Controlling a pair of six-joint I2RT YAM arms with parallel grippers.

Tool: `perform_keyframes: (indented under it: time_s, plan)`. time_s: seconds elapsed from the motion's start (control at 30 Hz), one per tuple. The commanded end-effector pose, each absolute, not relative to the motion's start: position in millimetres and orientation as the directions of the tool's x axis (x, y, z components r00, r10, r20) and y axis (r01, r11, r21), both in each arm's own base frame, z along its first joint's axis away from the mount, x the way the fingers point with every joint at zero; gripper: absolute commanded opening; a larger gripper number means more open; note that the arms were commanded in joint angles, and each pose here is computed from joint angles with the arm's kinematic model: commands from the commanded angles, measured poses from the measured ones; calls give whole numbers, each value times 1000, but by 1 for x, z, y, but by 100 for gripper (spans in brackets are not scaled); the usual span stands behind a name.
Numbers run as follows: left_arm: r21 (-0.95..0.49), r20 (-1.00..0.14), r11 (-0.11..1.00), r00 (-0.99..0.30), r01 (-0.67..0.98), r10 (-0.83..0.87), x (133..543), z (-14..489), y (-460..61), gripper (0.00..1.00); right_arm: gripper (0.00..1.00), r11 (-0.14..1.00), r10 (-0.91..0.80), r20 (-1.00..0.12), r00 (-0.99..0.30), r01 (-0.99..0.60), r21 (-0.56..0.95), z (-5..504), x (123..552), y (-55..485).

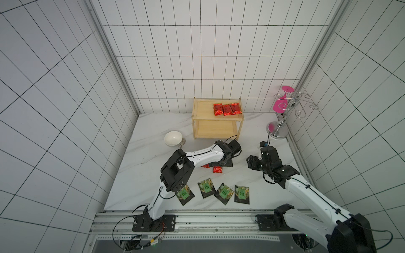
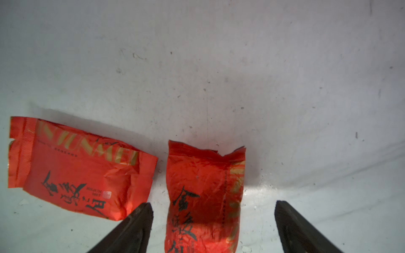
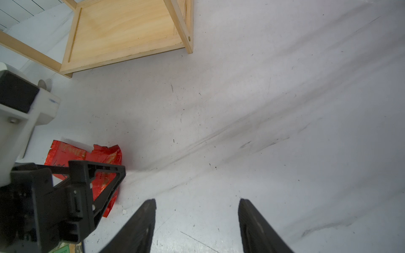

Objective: Place the tea bags on the shelf by color
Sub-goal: Pick up the tea bag from the center of the board.

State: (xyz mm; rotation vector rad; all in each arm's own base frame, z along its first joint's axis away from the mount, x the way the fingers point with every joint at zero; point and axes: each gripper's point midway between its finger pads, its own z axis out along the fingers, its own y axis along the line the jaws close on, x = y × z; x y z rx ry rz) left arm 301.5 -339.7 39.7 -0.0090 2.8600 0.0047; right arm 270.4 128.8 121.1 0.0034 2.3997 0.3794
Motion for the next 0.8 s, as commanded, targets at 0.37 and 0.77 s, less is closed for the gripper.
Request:
perform_keyframes:
  time_s: [0.37,0.77]
  plan:
    - [11,-215,1000,-976,-21,-18,302,16,-338,65,60,965,97,-639,-763,-85,248,113,269,122]
    - [-44,-256,999,-967,7,-5,306,40,-345,56,59,965,100,-645,-758,-84,248,116,271,122]
